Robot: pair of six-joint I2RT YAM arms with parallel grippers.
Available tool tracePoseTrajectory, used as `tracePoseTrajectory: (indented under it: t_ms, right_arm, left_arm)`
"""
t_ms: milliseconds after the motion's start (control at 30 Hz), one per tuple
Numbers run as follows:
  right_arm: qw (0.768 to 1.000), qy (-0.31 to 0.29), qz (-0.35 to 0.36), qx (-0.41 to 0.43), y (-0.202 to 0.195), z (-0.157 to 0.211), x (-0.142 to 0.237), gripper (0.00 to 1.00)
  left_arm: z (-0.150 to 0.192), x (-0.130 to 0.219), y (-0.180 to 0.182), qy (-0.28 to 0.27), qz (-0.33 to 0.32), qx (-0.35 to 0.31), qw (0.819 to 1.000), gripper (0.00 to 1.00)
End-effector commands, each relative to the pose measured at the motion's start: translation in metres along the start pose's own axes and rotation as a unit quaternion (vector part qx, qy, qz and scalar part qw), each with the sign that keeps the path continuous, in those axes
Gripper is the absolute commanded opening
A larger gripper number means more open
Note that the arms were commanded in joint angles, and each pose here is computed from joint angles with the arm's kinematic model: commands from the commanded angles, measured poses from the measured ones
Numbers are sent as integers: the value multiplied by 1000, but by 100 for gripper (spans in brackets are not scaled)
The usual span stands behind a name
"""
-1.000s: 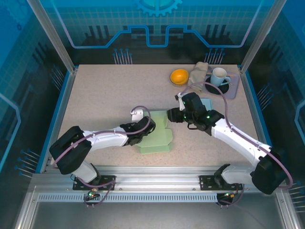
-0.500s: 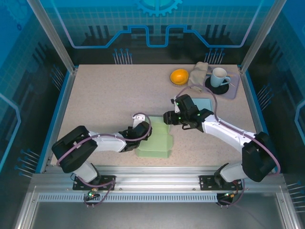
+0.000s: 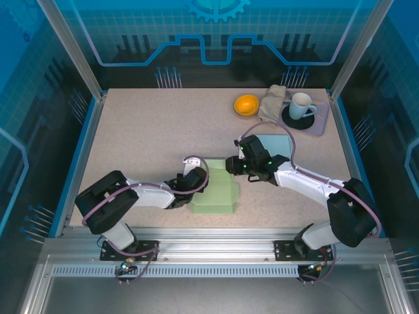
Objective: Fold the paper box
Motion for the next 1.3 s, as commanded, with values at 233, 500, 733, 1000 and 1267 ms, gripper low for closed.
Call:
tracePoseTrajectory:
  t_ms: [233,500,733,1000,1267]
  right_arm:
    - [995,-16,96,-17,-26,31,3,33]
    - [994,-29,104,-18,-20,26,9,34]
    - [994,-32,105,-4,-12,21,10,34]
    - [994,-27,107,3,-7,19,8,35]
    - [994,-29,110,6,-6,17,11,35]
  left_arm:
    - [6,25,7,19,50,30,998,56]
    - [9,68,29,-31,96,57,993,58]
    - [-4,112,69,-65,106,162,979,62]
    - [-55,110,66,-37,188,249,949,62]
    - [-89,82,43,-7,208,260,943,60]
Point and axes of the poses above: each hand's point on the last joint's axis, 136 mm out from that joint toward the fingers, its own x axis back along the fingers, its own y axis along the line the jaws close on, z = x × y, the point moved 8 cm from there along x, back along the fingers, and after that the axes turned 13 degrees about -x, right-handed, at the moved point
